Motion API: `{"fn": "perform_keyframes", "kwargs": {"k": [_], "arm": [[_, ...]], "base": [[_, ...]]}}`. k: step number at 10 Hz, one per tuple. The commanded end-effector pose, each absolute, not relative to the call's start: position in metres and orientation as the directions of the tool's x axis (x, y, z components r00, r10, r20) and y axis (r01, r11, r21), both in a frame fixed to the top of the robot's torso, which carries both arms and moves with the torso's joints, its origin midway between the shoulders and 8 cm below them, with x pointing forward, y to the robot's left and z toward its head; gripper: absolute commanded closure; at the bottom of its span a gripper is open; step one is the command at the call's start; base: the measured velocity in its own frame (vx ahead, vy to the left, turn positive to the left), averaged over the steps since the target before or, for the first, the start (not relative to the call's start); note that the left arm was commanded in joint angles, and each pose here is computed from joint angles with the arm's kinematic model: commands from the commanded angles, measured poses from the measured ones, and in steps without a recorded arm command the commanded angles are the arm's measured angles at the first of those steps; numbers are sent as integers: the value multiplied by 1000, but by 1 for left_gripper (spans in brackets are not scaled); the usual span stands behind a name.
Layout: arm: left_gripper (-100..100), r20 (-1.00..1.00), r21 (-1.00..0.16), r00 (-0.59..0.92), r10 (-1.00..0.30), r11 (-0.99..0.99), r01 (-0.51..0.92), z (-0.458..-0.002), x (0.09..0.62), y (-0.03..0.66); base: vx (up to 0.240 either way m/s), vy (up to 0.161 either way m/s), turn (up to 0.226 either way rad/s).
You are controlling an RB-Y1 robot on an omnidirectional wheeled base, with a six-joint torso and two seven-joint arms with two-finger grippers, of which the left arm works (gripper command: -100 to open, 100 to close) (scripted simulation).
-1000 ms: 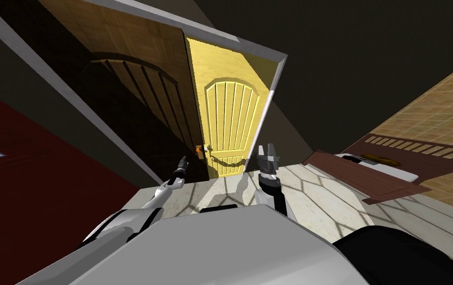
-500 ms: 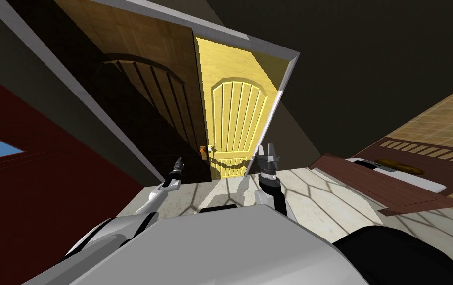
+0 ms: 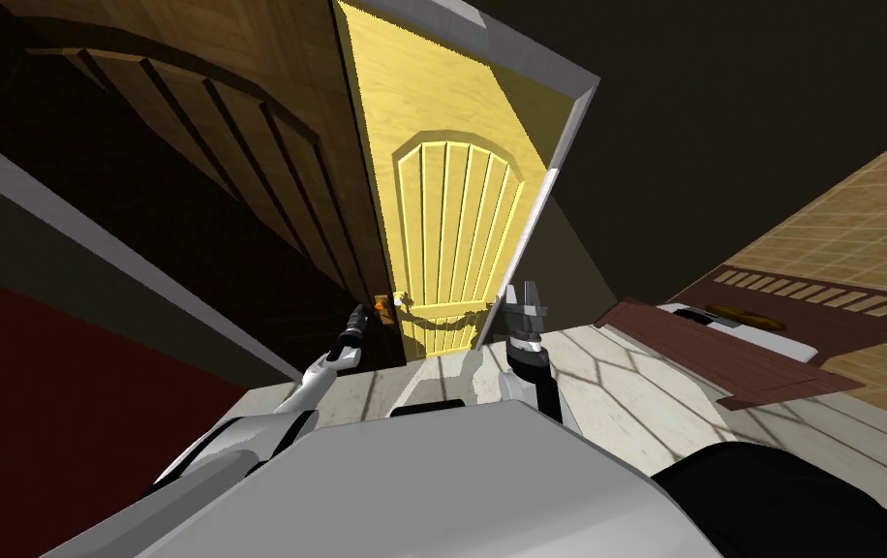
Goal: Pull the door open
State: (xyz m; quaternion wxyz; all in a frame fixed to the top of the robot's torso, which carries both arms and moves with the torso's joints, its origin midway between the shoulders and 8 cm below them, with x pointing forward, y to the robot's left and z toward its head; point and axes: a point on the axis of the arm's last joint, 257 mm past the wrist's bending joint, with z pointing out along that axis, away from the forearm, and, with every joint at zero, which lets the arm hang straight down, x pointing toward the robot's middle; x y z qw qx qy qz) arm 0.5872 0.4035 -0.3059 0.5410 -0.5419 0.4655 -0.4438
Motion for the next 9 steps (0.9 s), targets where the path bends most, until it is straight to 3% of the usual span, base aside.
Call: {"fn": "perform_keyframes", "kwargs": {"k": [1, 3, 4, 9], "arm": [[-100, -9, -1000, 137, -991, 9, 0, -297, 598, 380], [-100, -9, -1000, 140, -990, 9, 2, -297, 596, 383], [100, -9, -1000, 140, -990, 9, 2, -297, 596, 383], [100, -9, -1000, 140, -990, 9, 2, -297, 596, 383]], "base": [[202, -113, -259], [102, -84, -35], [-1, 6, -6], [-12, 9, -9]]}}
